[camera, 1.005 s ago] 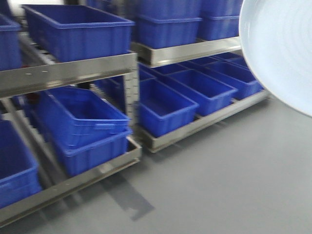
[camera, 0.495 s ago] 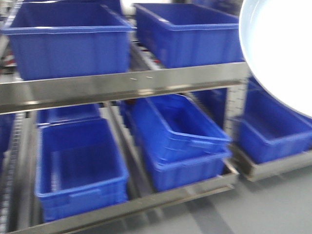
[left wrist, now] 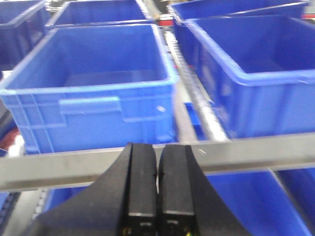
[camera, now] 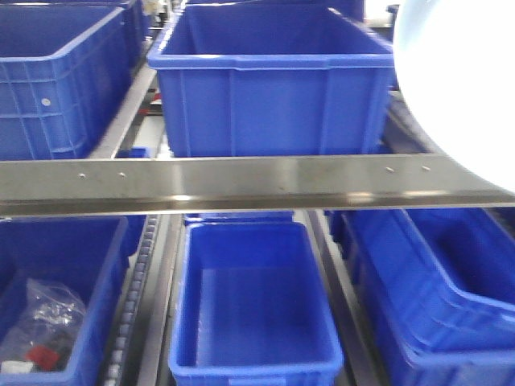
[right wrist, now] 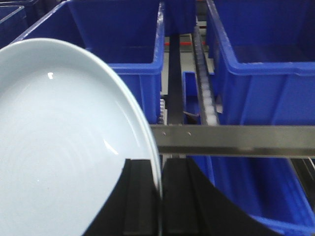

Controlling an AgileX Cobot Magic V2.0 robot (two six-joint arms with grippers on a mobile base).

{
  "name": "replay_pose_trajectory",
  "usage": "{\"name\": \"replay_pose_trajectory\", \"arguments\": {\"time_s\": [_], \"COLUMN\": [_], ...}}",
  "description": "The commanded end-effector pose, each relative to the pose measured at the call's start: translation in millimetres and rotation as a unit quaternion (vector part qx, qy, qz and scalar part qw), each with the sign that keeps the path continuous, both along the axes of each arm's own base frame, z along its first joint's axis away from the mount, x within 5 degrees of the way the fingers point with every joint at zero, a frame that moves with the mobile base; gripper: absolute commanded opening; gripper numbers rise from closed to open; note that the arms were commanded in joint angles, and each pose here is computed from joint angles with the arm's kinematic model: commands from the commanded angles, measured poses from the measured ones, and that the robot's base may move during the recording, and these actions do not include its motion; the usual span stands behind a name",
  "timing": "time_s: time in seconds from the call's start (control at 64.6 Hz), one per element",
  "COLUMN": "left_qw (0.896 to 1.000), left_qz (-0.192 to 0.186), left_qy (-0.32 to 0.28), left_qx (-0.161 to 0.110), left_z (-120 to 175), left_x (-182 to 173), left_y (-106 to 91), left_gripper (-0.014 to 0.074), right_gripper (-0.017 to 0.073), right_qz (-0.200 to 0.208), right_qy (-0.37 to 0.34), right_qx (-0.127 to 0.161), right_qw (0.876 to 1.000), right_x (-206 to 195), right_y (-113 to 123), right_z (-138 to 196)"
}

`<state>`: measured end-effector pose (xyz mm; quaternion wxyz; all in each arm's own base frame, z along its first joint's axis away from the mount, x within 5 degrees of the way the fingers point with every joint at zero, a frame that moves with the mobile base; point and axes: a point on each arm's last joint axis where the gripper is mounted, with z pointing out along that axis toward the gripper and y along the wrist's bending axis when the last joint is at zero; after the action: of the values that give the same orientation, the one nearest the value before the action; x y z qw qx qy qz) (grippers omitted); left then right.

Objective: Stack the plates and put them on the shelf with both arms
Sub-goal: 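Lower the plate stack into a blue bin and open the right gripper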

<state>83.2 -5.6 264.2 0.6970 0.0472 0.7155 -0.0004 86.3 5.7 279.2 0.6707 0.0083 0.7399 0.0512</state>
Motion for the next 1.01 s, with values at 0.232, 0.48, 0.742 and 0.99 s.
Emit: {"name": "replay_pose_trajectory", "arguments": {"time_s": [0.232, 0.48, 0.742, 0.99], "left_qw": [0.999, 0.999, 0.999, 0.999], "left_qz": [0.003, 0.003, 0.003, 0.003], "left_qy": [-0.052, -0.052, -0.052, -0.052], "left_qx": [-0.006, -0.006, -0.006, -0.006], "left_z": [16.6, 16.6, 16.6, 16.6], "left_x": [0.3, 0.3, 0.3, 0.3], "left_y": [0.6, 0.6, 0.6, 0.6], "left_gripper": [0.0082, 0.0082, 0.0082, 0.0082], "right_gripper": [0.0058, 0.0058, 0.0058, 0.0058], "right_qz": [-0.009, -0.009, -0.009, -0.009], "right_qy": [-0.064, -0.064, -0.063, -0.066], "right_qx": [0.008, 0.008, 0.008, 0.008], "right_qw": [0.998, 0.998, 0.998, 0.998], "right_x": [-0.2, -0.2, 0.0, 0.0], "right_y": [-1.5, -1.5, -1.5, -1.6], "right_z": [20.2, 20.2, 20.1, 20.6]}}
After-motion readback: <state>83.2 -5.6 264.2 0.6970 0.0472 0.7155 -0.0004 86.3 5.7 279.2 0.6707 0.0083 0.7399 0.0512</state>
